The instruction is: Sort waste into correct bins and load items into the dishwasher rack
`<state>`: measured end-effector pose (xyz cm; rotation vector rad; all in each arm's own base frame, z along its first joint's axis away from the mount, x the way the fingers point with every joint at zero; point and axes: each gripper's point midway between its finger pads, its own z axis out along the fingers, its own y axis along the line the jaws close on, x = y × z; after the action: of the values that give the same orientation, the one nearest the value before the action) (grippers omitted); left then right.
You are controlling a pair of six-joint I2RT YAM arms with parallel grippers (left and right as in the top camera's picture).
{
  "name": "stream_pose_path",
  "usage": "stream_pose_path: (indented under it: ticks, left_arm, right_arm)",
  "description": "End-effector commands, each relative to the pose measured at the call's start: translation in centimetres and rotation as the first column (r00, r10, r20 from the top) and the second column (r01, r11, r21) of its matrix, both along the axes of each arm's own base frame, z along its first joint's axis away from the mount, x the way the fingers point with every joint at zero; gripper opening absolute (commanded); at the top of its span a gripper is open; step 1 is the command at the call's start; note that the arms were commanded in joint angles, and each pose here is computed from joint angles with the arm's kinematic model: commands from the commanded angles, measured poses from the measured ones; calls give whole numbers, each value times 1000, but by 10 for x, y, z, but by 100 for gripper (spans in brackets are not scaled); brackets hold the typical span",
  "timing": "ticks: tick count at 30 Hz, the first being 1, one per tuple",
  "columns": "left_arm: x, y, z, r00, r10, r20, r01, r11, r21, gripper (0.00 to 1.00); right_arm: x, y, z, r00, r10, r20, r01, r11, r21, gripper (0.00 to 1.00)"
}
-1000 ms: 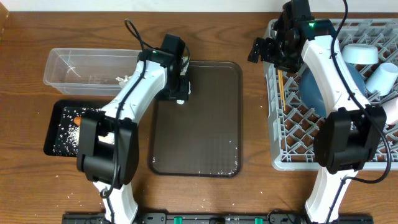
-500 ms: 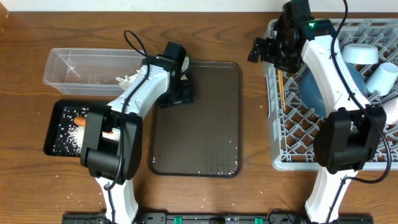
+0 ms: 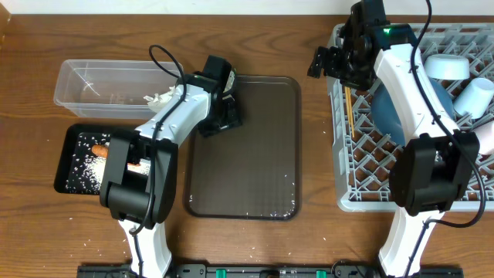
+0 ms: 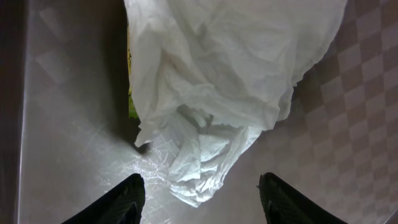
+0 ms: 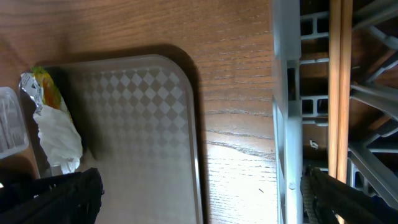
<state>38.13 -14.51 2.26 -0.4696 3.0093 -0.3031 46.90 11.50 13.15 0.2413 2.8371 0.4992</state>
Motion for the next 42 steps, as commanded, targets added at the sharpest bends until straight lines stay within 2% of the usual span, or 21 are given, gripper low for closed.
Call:
stream_pose_path:
  ticks: [1,12,16,27,33,37,41,42]
  left_arm:
    - [-2,-1,-6,1000,23,-15,-23,1000,-1,62]
    - [5,-2,-6,999,39,14,-39,999,-5,60]
    - [8,-2,-6,999,39,24,-39,999,-8,52]
    - [7,-2,-7,999,39,21,-39,999,-7,52]
    - [7,-1,-7,999,40,25,-40,999,0,36]
    - [9,5,-8,998,46,36,-47,998,35,30]
    - [9,6,-8,998,48,38,-49,998,41,7]
    - [10,6,-8,998,47,39,-49,998,40,6]
  right_arm:
    - [-1,3,-2,1000,-3,-9,3,1000,8,99]
    - [-1,3,-2,1000,-3,-9,3,1000,8,99]
    - [-1,3,-2,1000,-2,-9,2,1000,8,99]
    - [-1,4,-2,1000,0,-9,0,1000,5,99]
    - [-1,4,-2,1000,-1,-9,1,1000,5,99]
    - [-1,4,-2,1000,0,-9,0,1000,5,99]
    - [-1,4,-2,1000,0,-9,0,1000,5,99]
    - [-1,4,-2,1000,0,-9,0,1000,5,99]
